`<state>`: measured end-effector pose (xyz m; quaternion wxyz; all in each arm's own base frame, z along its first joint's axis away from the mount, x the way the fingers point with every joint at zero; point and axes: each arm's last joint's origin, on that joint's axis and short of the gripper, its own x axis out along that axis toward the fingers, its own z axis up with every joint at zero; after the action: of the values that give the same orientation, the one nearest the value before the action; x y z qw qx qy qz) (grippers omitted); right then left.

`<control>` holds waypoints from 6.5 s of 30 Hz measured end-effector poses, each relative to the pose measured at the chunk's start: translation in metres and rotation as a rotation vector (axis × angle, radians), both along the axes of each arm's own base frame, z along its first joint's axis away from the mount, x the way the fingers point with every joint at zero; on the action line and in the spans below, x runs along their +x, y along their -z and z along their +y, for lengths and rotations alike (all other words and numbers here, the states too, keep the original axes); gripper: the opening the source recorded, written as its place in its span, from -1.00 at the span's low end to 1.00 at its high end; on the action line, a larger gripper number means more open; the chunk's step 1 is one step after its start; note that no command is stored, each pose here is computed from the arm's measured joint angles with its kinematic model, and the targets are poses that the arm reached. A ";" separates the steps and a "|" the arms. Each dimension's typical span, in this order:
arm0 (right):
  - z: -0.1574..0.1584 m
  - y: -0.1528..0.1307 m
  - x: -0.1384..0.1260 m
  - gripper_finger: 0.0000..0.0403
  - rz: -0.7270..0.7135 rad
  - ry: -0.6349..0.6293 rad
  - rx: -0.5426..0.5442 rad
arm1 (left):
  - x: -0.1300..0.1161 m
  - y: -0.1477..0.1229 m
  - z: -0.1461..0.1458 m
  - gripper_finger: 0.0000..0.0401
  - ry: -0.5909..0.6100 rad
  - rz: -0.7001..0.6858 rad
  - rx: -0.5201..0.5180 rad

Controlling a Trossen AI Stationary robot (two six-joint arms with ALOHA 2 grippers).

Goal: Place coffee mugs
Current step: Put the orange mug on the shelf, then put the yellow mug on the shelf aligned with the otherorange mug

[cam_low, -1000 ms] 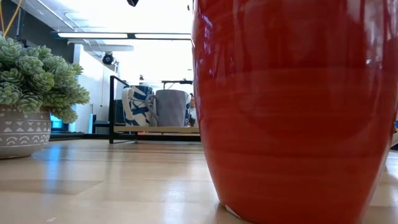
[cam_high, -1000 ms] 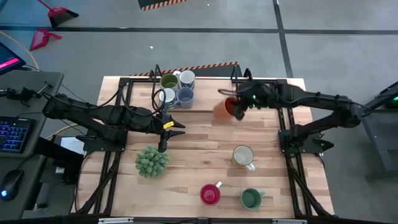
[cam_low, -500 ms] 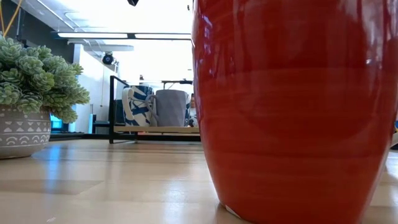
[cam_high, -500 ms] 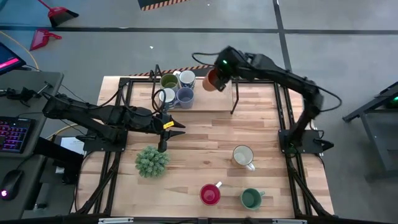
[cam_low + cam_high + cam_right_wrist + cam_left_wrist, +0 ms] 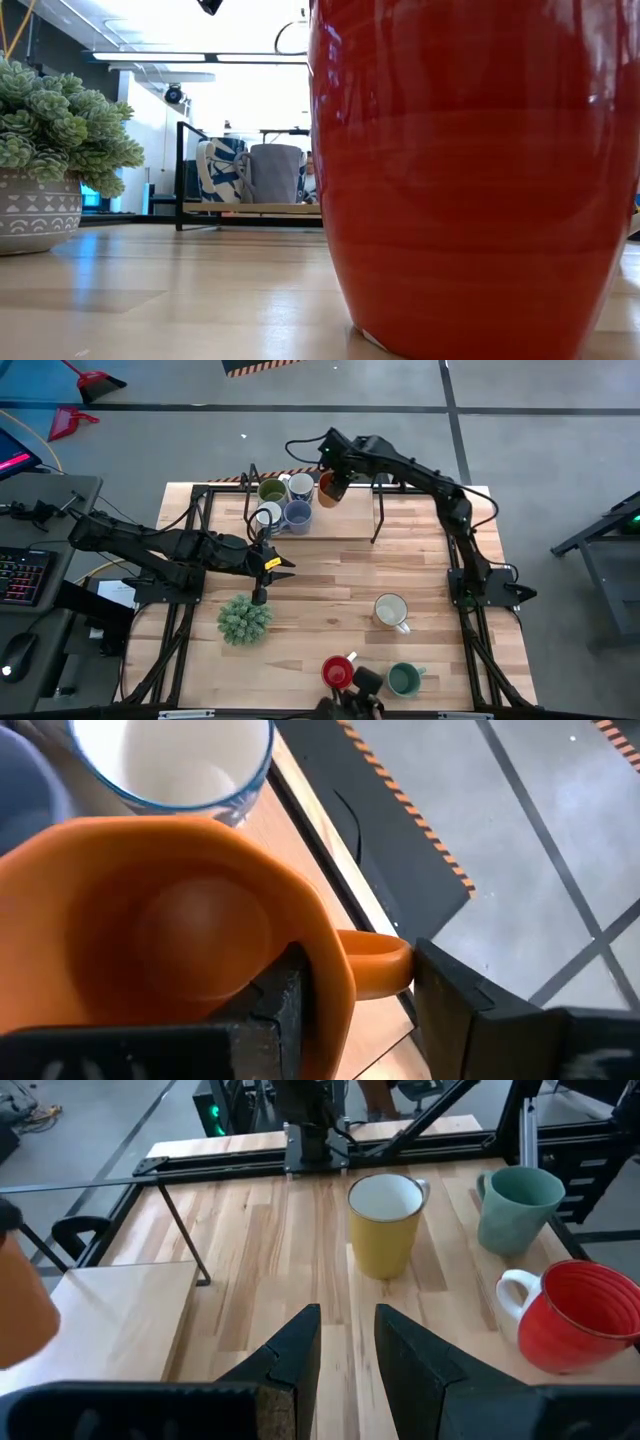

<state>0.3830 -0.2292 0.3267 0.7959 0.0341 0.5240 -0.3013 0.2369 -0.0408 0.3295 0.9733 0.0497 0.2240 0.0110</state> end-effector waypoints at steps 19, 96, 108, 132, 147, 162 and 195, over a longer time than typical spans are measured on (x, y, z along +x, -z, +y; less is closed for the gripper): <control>-0.039 0.040 0.007 -0.42 0.026 -0.022 0.025 | 0.000 0.000 0.000 -0.57 -0.012 -0.002 -0.023; -0.044 0.073 0.019 0.12 0.080 0.123 0.002 | 0.000 0.000 0.001 -0.57 -0.045 -0.005 -0.036; -0.038 0.073 0.022 0.14 0.062 0.048 0.050 | 0.000 0.000 0.001 -0.57 -0.046 -0.005 -0.036; 0.011 -0.008 0.001 0.15 0.010 -0.032 0.070 | -0.001 0.002 0.001 -0.57 -0.038 0.022 -0.007; 0.142 -0.139 -0.101 0.15 -0.146 -0.300 0.106 | -0.001 0.002 0.001 -0.57 -0.031 0.018 0.006; 0.223 -0.165 -0.207 0.15 -0.359 -0.364 0.012 | 0.001 -0.002 0.001 -0.57 -0.049 -0.027 -0.042; 0.247 0.062 -0.247 0.15 -0.718 -0.312 0.267 | 0.030 0.018 -0.006 -0.57 -0.127 -0.034 -0.231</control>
<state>0.1365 0.0176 0.2644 0.9529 0.1601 0.2462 -0.0755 0.2668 -0.0465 0.3117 0.9735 -0.0771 0.2100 0.0474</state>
